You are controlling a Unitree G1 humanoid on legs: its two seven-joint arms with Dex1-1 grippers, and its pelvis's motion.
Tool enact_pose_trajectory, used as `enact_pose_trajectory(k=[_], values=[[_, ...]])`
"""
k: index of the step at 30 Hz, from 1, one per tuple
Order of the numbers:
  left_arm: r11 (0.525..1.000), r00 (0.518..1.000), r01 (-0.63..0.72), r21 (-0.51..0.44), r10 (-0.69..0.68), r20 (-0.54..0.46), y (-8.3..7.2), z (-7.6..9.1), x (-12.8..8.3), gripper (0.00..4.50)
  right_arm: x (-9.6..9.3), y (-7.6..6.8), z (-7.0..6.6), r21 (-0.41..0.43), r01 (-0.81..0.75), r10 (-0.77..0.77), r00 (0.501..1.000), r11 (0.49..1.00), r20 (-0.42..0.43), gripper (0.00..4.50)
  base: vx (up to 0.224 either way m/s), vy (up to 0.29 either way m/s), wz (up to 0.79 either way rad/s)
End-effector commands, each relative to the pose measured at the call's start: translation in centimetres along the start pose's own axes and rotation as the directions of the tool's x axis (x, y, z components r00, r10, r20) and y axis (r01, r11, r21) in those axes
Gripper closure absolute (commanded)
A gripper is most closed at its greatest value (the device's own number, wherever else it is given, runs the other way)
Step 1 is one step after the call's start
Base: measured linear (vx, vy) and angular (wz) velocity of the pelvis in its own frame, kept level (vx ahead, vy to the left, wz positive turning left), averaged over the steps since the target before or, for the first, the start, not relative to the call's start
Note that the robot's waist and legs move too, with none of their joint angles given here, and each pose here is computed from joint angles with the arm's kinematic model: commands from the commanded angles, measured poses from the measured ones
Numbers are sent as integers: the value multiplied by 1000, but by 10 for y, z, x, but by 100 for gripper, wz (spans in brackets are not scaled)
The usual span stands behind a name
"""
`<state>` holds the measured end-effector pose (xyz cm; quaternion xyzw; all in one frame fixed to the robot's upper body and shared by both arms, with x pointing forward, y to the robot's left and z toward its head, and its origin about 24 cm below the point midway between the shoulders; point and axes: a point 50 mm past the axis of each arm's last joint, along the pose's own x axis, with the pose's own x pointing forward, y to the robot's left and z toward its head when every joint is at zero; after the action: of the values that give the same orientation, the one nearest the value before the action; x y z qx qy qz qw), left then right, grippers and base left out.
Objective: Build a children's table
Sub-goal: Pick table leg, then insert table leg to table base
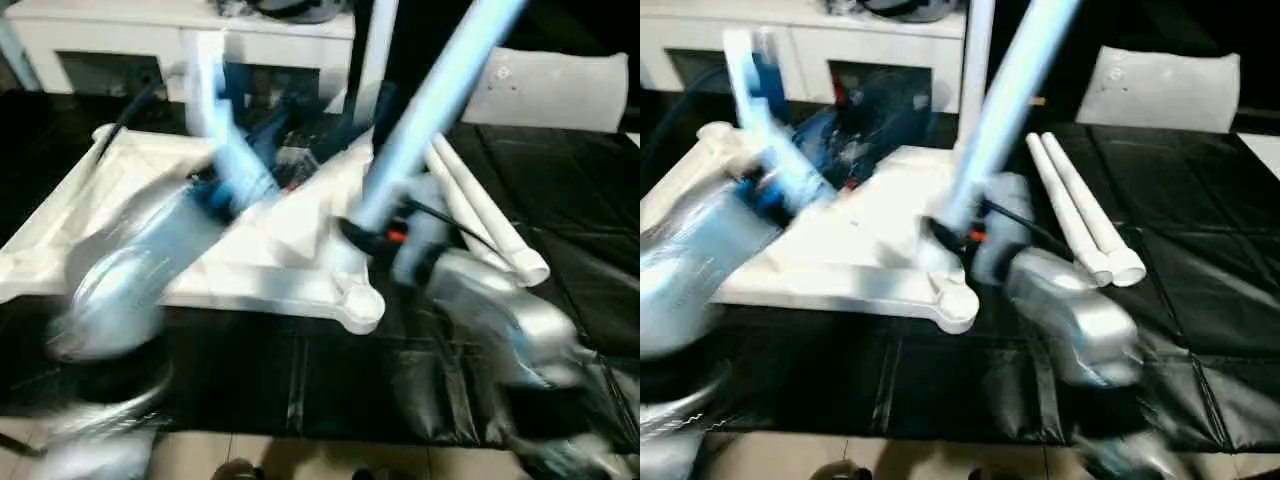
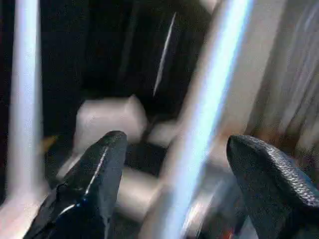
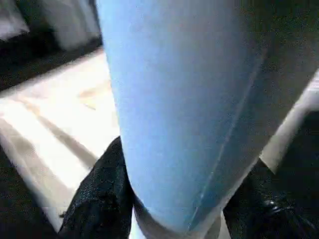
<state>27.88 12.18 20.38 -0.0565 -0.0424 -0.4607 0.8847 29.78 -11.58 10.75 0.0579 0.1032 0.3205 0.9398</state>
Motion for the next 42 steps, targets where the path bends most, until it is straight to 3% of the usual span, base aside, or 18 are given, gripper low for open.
enact_pose_trajectory(k=[1,2,5,9,12,15,16,21,22,27,36,42], values=[[992,982,86,93,-69,-173,-4,-24,-2,94,-8,-5,6,-26,47,-46,999,999,23,261,0,0,0],[992,982,86,93,-69,-173,-4,-24,-2,94,-8,-5,6,-26,47,-46,999,999,23,261,0,0,0],[962,900,211,174,-122,-419,-1,-63,-13,112,-16,-7,1,-27,64,-64,998,998,6,261,0,0,0],[948,846,251,195,-117,-521,9,-86,-19,134,-20,-6,-5,-46,69,-70,997,997,-12,261,0,0,0],[943,791,298,147,-158,-591,16,-104,-27,167,-23,-5,-10,-63,74,-76,997,995,-29,261,0,0,0],[938,764,328,116,-191,-616,18,-110,-30,192,-24,-3,-10,-66,59,-61,998,996,-20,261,0,0,0],[929,733,355,105,-207,-648,22,-116,-32,192,-24,-2,-9,-72,45,-46,999,996,-13,261,0,0,0],[914,708,390,109,-222,-671,34,-123,-31,218,-25,-1,-8,-73,35,-36,999,997,-12,261,0,0,0],[909,695,403,108,-227,-682,37,-125,-32,244,-25,0,-8,-74,33,-34,999,997,-12,261,0,0,0],[901,667,423,95,-238,-706,47,-128,-33,286,-25,2,-9,-81,6,-8,1000,997,-24,261,0,0,0],[892,655,443,95,-249,-714,55,-129,-33,338,-25,4,-9,-81,-16,13,999,997,-31,261,0,0,0],[861,605,503,79,-285,-744,61,-131,-30,395,-23,7,-9,-86,-45,42,998,995,-40,261,0,0,0]])
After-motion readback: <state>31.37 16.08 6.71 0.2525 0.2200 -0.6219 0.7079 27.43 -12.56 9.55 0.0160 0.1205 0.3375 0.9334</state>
